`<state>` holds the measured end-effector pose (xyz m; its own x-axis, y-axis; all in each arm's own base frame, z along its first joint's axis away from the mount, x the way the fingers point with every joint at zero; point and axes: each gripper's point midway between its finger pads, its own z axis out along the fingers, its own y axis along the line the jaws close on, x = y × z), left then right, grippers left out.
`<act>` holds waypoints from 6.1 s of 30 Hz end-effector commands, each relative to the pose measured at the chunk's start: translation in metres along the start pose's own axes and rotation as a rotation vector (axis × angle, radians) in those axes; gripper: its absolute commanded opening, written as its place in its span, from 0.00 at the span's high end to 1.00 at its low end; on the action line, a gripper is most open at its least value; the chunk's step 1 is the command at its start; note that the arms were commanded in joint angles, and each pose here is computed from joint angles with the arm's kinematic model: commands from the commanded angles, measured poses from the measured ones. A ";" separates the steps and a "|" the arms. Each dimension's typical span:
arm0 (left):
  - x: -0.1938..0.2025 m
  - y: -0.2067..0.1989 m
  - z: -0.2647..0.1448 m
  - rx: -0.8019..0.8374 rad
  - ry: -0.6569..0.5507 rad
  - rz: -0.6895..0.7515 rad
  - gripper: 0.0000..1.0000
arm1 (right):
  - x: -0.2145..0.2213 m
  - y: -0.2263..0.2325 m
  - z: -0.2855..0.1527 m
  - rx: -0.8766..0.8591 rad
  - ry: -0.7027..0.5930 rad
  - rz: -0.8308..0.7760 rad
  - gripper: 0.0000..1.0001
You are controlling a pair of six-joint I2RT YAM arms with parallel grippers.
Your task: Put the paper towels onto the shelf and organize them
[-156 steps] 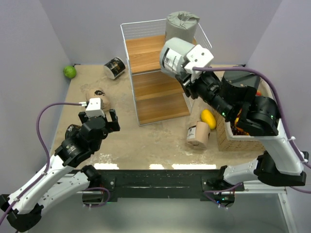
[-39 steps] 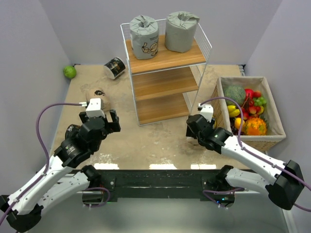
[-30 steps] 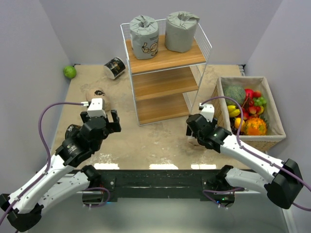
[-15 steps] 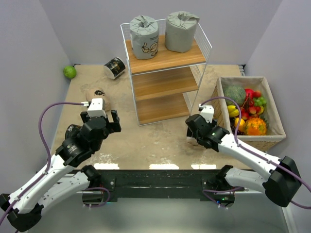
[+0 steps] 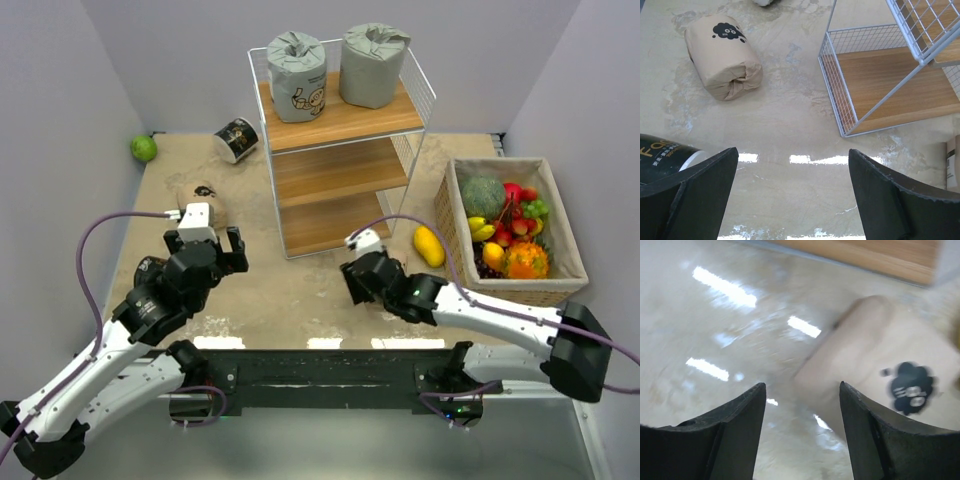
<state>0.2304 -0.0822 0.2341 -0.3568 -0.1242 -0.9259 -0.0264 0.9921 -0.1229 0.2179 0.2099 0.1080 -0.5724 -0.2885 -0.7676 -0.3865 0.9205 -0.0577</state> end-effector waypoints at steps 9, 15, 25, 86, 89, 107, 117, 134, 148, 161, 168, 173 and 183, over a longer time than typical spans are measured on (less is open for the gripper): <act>-0.010 0.001 -0.002 0.001 -0.050 -0.026 0.03 | -0.030 0.066 -0.030 -0.011 -0.087 -0.311 0.31; -0.012 0.005 -0.004 -0.014 -0.054 -0.043 0.04 | -0.061 0.015 -0.039 0.306 -0.086 -0.781 0.27; -0.013 0.004 -0.004 -0.002 -0.063 -0.035 0.03 | -0.027 -0.023 -0.042 0.330 0.032 -1.123 0.23; -0.004 0.000 0.005 -0.021 -0.021 0.000 0.04 | 0.000 -0.077 0.016 0.625 0.132 -0.939 0.36; -0.004 0.001 0.005 -0.025 -0.020 -0.001 0.04 | 0.004 -0.077 0.019 0.633 0.141 -0.933 0.43; -0.009 0.009 0.000 -0.054 -0.044 -0.023 0.04 | -0.062 0.017 -0.042 0.307 -0.134 -0.686 0.61; -0.012 0.009 -0.002 -0.046 -0.054 -0.037 0.04 | -0.037 0.075 -0.059 -0.046 0.003 -0.270 0.58; -0.008 0.007 0.001 -0.047 -0.033 -0.025 0.04 | -0.042 -0.003 -0.027 0.088 -0.020 0.327 0.53; -0.009 0.005 0.000 -0.038 -0.038 -0.027 0.04 | -0.036 -0.049 -0.043 0.195 -0.071 0.492 0.31; -0.009 0.007 -0.002 -0.038 -0.041 -0.033 0.04 | -0.022 -0.055 -0.030 0.156 0.002 0.492 0.33; -0.012 0.005 -0.004 -0.013 -0.056 -0.041 0.04 | -0.005 -0.045 -0.018 0.106 0.054 0.496 0.36; -0.012 0.006 -0.004 -0.016 -0.057 -0.045 0.04 | 0.005 -0.037 -0.007 0.085 0.089 0.491 0.39; -0.012 0.004 -0.003 -0.012 -0.055 -0.042 0.04 | -0.017 -0.032 -0.013 0.046 0.019 0.562 0.66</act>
<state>0.2281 -0.0742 0.2373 -0.3344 -0.1352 -0.9327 -0.0503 0.9908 -0.1255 0.2206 0.1713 0.1075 -0.7414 0.1637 -0.6508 0.0084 0.9720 0.2349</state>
